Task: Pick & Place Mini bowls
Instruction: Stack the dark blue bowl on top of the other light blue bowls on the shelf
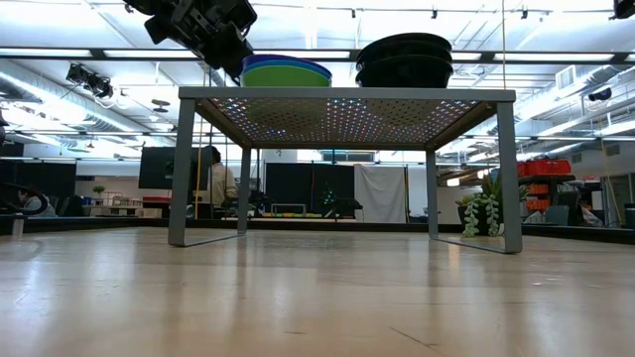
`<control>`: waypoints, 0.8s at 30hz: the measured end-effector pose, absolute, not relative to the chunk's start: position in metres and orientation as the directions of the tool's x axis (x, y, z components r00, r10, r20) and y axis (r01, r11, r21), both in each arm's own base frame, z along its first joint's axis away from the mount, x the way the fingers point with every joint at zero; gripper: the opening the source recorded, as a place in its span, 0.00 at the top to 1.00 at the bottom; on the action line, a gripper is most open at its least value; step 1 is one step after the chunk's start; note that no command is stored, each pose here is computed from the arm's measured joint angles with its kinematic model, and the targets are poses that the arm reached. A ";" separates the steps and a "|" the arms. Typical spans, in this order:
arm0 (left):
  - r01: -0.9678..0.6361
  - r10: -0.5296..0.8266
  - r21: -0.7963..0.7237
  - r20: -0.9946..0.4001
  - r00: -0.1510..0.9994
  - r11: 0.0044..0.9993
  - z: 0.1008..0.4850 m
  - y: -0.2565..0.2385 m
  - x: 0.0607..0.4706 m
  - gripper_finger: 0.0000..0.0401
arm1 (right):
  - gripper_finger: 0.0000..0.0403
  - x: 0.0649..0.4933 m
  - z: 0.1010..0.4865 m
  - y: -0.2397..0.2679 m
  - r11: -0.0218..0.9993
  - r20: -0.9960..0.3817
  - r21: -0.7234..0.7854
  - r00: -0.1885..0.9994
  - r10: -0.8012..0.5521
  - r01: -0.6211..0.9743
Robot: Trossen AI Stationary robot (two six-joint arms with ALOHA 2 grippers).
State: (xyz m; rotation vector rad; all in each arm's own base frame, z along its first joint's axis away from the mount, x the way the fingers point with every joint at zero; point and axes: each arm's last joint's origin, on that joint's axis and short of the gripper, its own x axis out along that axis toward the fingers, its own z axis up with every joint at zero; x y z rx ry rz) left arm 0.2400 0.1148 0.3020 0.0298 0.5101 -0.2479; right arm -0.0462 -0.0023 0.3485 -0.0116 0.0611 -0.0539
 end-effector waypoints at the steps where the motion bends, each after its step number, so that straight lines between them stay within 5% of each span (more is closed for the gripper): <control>1: 0.242 -0.227 -0.032 -0.491 0.841 0.970 0.302 0.115 0.240 1.00 | 0.94 -0.046 0.349 -0.002 0.998 -0.061 -0.013 0.997 -0.054 0.054; 24: 0.223 -0.203 -0.028 -0.531 0.823 0.974 0.298 0.115 0.238 1.00 | 0.94 -0.046 0.349 -0.002 0.998 -0.061 -0.013 0.997 -0.054 0.053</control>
